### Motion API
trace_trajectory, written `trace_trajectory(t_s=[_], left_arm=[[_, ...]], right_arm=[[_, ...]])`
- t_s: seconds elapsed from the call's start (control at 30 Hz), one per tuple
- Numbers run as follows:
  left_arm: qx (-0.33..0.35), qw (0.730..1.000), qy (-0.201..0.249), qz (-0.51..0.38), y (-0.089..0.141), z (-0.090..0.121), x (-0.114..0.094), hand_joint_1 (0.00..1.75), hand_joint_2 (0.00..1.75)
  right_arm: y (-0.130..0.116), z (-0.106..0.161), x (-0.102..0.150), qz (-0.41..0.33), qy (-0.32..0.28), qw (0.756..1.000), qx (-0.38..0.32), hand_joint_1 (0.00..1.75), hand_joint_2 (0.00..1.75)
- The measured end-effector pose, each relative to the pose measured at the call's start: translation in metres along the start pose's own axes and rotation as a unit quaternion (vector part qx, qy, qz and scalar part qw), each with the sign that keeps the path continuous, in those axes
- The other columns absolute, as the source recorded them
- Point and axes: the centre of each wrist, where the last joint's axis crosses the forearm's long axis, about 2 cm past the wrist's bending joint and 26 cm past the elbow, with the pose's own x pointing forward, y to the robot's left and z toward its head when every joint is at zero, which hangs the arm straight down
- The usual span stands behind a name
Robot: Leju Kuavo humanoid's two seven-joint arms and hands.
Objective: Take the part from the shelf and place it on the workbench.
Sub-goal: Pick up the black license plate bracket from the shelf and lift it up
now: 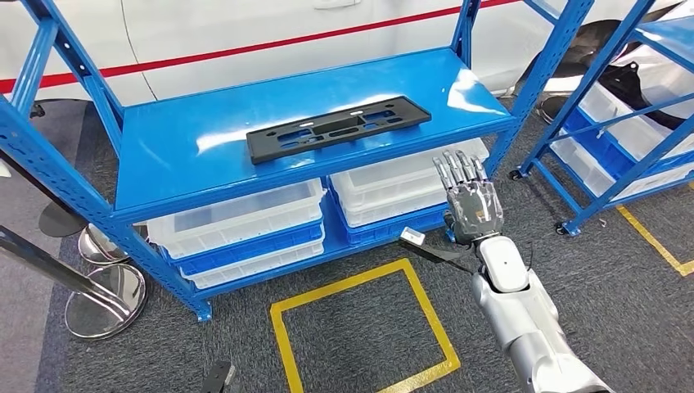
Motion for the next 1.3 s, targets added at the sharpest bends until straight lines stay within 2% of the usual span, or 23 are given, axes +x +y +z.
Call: trace_trajectory(t_s=[0.33,0.6,1.07,1.3], left_arm=[[0.004,1.0,-0.024,0.005,-0.001,-0.001,0.002,0.0,0.0],[0.005,1.0,-0.026,0.005,-0.002,0.0,0.001,0.0,0.0],[0.005,1.0,-0.024,0.005,-0.005,0.0,0.0,0.0,0.0],[0.008,1.0,-0.026,0.005,-0.007,0.0,0.002,0.0,0.0]], right_arm=[[0.0,-0.009,0.015,-0.001,-0.031,1.0,0.001,0.0,1.75],[0.001,-0.01,0.018,-0.009,-0.031,0.999,0.003,0.0,1.75],[0.003,-0.006,0.018,-0.023,-0.028,0.999,0.006,0.0,1.75],[0.008,0.007,0.017,-0.03,-0.034,0.999,0.019,0.0,1.75]])
